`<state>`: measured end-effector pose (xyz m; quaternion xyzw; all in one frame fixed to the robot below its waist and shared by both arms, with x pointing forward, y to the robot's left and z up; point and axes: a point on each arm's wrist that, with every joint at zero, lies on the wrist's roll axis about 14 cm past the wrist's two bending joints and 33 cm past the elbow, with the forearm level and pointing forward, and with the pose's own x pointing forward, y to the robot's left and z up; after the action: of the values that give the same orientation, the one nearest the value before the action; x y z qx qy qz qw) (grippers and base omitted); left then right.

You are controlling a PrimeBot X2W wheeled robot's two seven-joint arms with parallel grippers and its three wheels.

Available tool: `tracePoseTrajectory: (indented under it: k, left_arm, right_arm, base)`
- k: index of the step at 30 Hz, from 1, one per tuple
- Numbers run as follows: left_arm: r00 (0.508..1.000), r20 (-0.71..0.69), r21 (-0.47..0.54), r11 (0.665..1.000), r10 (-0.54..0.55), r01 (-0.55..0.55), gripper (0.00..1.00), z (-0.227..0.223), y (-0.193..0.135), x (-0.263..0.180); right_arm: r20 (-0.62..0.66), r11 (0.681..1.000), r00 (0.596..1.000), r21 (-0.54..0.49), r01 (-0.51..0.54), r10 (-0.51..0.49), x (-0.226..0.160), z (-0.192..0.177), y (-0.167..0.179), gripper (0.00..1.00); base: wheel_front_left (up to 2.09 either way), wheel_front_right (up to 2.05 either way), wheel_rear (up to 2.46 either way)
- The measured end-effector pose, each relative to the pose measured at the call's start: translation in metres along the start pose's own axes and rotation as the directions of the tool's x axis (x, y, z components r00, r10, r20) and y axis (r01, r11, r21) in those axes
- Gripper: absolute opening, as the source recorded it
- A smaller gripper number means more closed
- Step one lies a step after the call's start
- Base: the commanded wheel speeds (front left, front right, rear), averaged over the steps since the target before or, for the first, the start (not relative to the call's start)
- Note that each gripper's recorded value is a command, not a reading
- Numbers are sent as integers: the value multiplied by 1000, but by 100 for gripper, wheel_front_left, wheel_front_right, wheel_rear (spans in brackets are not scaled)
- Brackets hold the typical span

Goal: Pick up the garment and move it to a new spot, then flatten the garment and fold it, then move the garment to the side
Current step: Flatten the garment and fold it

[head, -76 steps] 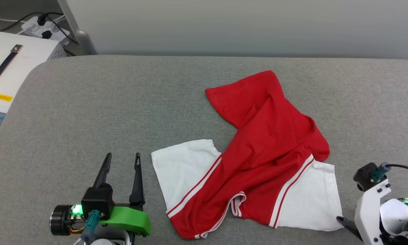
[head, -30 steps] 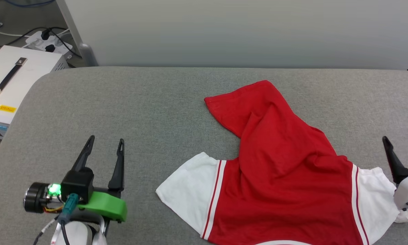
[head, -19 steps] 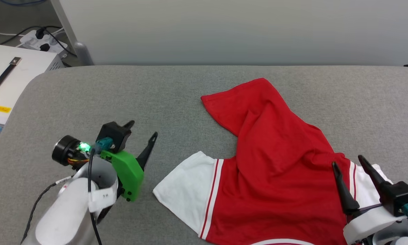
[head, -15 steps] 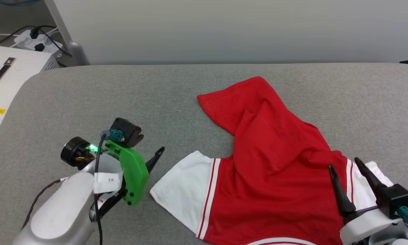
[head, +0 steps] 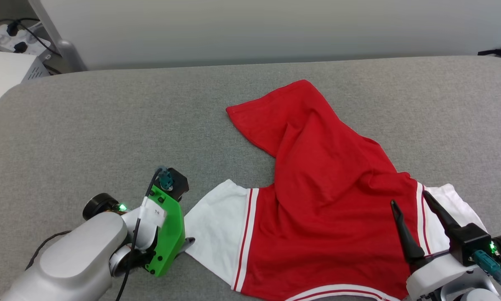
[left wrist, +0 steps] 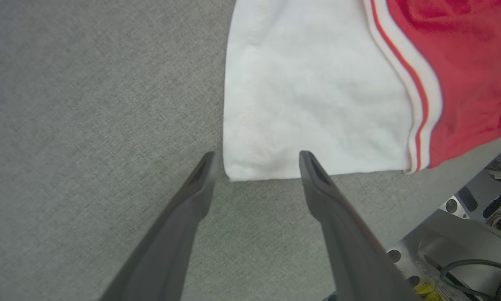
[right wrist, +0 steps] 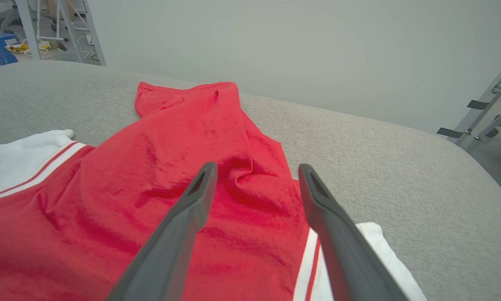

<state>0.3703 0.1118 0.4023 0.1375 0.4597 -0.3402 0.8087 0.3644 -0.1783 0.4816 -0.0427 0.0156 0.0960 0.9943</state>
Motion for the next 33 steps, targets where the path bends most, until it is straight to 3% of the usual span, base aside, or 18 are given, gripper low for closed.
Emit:
tracePoseTrajectory:
  k: [11, 13, 19, 27, 31, 32, 33]
  left_arm:
    - [993, -112, -18, 999, -36, 34, 100, -21, 5, 31]
    - [994, -103, -9, 999, -33, 32, 0, -20, 7, 32]
    - [1000, -11, -12, 1000, -13, 12, 0, -5, 16, 28]
    - [978, 94, -93, 980, 186, -178, 0, 2, 88, -9]
    - [975, 65, -111, 973, 212, -204, 0, -12, 97, -14]
    - [975, 61, -117, 972, 213, -205, 12, -14, 97, -14]
    - [974, 62, -121, 971, 216, -207, 44, -16, 97, -14]
  right_arm:
    - [-46, 1000, 999, 13, 2, -1, 7, -19, 1, 100]
    - [-56, 1000, 998, 16, 5, -4, 7, -23, 1, 100]
    - [-60, 1000, 998, 19, 7, -6, 7, -24, 1, 100]
    - [-30, 999, 999, 9, 41, -41, 7, -16, -11, 100]
    - [-27, 999, 999, 2, 45, -45, 7, -15, -13, 100]
    - [-28, 999, 999, 2, 46, -46, 7, -15, -13, 100]
    - [-28, 999, 998, 1, 48, -48, 6, -15, -14, 100]
  base:
    - [0, 0, 0]
    - [0, 0, 0]
    - [0, 0, 0]
    - [0, 0, 0]
    - [0, 0, 0]
    - [0, 0, 0]
    - [0, 0, 0]
